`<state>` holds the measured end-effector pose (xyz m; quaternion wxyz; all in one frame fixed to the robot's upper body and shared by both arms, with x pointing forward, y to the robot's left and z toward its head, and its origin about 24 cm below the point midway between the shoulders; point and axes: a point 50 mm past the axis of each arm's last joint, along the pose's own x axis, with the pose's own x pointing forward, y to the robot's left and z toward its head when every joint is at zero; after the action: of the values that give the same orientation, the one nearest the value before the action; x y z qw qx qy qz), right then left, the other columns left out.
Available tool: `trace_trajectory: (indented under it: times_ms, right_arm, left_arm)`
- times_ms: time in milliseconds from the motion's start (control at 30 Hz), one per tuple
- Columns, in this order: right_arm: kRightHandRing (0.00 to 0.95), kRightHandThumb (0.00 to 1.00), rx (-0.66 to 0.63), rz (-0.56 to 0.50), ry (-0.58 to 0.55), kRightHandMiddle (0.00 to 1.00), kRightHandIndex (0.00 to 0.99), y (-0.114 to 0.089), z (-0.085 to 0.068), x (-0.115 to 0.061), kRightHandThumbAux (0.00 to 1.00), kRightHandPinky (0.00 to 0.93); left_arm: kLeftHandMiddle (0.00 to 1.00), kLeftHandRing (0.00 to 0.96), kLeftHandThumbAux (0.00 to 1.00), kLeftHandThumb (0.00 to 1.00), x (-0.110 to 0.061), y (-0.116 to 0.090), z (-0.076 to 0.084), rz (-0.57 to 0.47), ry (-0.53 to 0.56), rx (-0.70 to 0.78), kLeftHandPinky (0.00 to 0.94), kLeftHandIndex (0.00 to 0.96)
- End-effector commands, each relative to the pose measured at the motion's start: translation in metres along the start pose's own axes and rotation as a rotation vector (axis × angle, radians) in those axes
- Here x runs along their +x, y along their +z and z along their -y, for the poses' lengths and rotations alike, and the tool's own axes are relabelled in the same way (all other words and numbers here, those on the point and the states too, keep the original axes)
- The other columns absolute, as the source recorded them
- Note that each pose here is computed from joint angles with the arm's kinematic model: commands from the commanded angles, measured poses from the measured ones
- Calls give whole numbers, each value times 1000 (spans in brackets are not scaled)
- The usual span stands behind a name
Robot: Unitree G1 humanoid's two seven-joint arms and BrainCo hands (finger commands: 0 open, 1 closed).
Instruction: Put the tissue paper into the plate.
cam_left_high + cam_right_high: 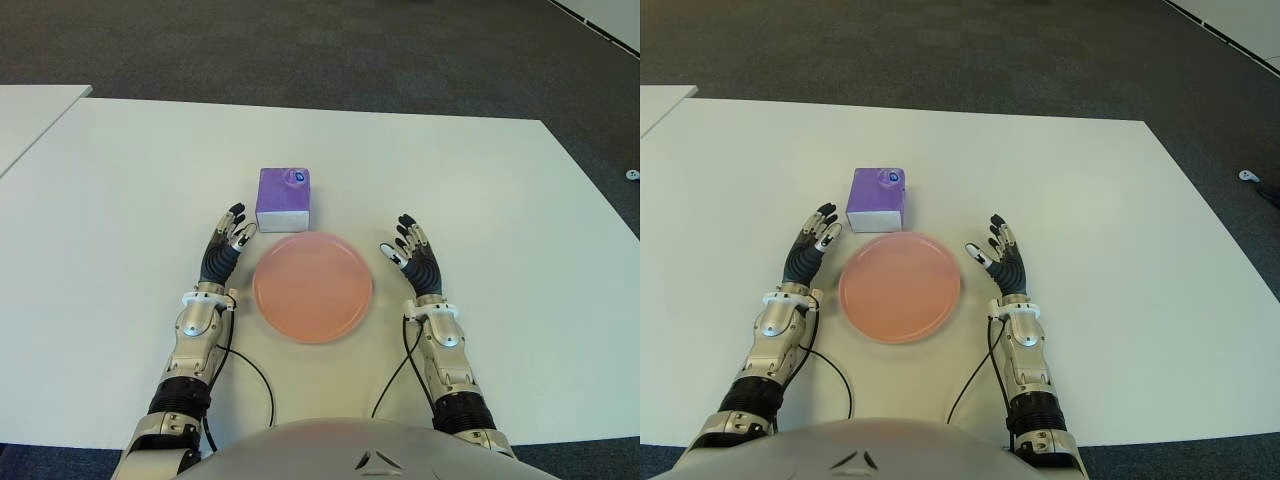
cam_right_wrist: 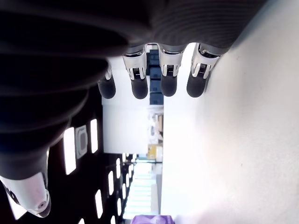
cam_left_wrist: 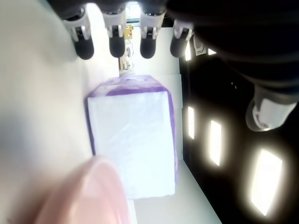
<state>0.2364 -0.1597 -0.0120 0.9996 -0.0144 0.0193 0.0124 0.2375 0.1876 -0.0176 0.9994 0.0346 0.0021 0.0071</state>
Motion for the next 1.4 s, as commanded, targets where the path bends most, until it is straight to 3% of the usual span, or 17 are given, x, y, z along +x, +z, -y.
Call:
trace_trajectory:
  times_ms: [33,333,433,500,667,767,867,1033,1400]
  right_arm:
    - [0,0,23,-282,0,0,0,-48,-4,-31,649,0]
    - [0,0,29,-281,-7,0,0,-48,-5,-30,656,0]
    - [0,0,29,-282,-10,0,0,-48,-5,-29,664,0]
    - [0,0,28,-282,-10,0,0,-48,-6,-28,672,0]
    - [0,0,33,-281,-4,0,0,-49,-6,-27,685,0]
    - [0,0,36,-277,-3,0,0,-49,-6,-27,688,0]
    - [0,0,38,-272,-3,0,0,-49,-6,-26,685,0]
    - [0,6,45,-269,-8,0,0,-48,-7,-26,679,0]
    - [0,43,41,-270,-13,0,0,-47,-9,-26,648,0]
  left_arm:
    - [0,0,399,0,-13,-21,-2,-114,3,-5,0,0]
    - [0,0,402,0,-10,-21,-11,-123,16,45,0,0]
    - [0,0,402,0,7,-5,-36,-90,22,191,0,0]
    - [0,0,407,0,12,2,-42,-70,19,240,0,0]
    - [0,0,426,13,33,40,-66,47,-26,519,0,0]
    - [0,0,416,46,39,47,-68,88,-28,691,0,0]
    - [0,0,381,106,54,62,-71,136,-37,968,0,0]
    - [0,0,362,143,76,78,-69,214,-19,1290,0,0]
    - [0,0,357,139,97,83,-64,294,-18,1607,0,0]
